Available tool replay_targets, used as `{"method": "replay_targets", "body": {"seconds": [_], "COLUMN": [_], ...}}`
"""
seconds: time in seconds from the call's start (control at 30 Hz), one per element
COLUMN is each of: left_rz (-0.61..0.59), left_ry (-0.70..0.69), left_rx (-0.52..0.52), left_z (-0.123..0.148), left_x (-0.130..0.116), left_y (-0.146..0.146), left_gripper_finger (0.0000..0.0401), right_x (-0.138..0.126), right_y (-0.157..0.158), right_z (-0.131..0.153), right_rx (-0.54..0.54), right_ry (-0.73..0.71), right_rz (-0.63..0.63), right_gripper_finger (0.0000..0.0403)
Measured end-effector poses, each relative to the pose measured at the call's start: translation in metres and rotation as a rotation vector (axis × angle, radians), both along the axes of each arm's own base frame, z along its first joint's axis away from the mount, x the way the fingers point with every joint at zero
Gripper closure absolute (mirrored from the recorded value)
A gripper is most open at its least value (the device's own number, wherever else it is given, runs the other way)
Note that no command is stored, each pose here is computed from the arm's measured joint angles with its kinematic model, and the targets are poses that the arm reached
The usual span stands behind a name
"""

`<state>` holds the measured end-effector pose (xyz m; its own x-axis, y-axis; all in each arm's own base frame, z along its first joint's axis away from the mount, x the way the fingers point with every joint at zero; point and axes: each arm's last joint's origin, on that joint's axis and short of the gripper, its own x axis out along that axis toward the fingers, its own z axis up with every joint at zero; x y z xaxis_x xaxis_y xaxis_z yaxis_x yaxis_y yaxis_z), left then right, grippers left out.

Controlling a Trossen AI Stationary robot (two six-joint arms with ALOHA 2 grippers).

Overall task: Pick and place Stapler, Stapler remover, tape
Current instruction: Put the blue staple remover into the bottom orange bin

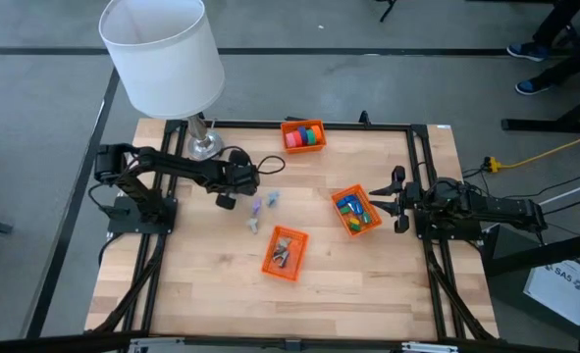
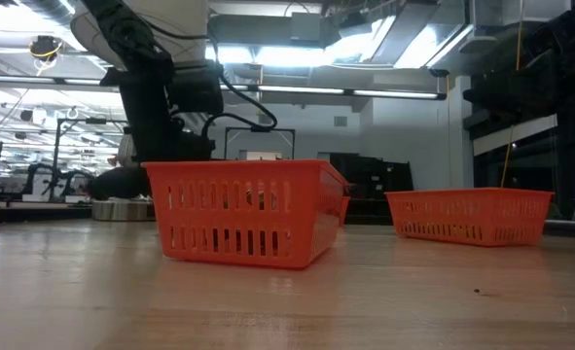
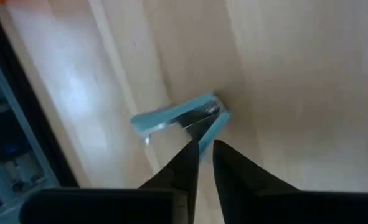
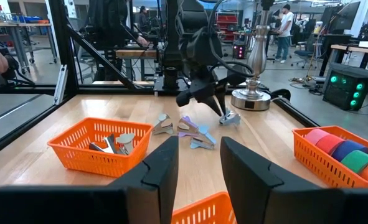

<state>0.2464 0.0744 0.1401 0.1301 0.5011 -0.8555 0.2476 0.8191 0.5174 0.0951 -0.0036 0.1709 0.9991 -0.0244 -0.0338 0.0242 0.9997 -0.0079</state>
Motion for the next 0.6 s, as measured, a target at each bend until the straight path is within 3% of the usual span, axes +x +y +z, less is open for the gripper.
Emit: {"method": "replay_targets", "body": {"seconds": [0.27,0.6], "left_rz": [0.029,-0.020], "left_ry": [-0.012,0.058], "left_rx": [0.062,0.047], "left_z": [0.003,0.014], "left_x": [0.000,-0.011], "left_y": [-0.003,-0.005], "left_gripper_finger": [0.0352,0.0299], "right_x": [0.000,0.000], "right_y": [0.000,0.000], "right_z": [0.000,0.000], "right_rx": [0.000,0.000], "right_ry": [0.001,0.001], "right_rz": [0.000,0.000], "right_gripper_finger": [0.0279,0.0279]}}
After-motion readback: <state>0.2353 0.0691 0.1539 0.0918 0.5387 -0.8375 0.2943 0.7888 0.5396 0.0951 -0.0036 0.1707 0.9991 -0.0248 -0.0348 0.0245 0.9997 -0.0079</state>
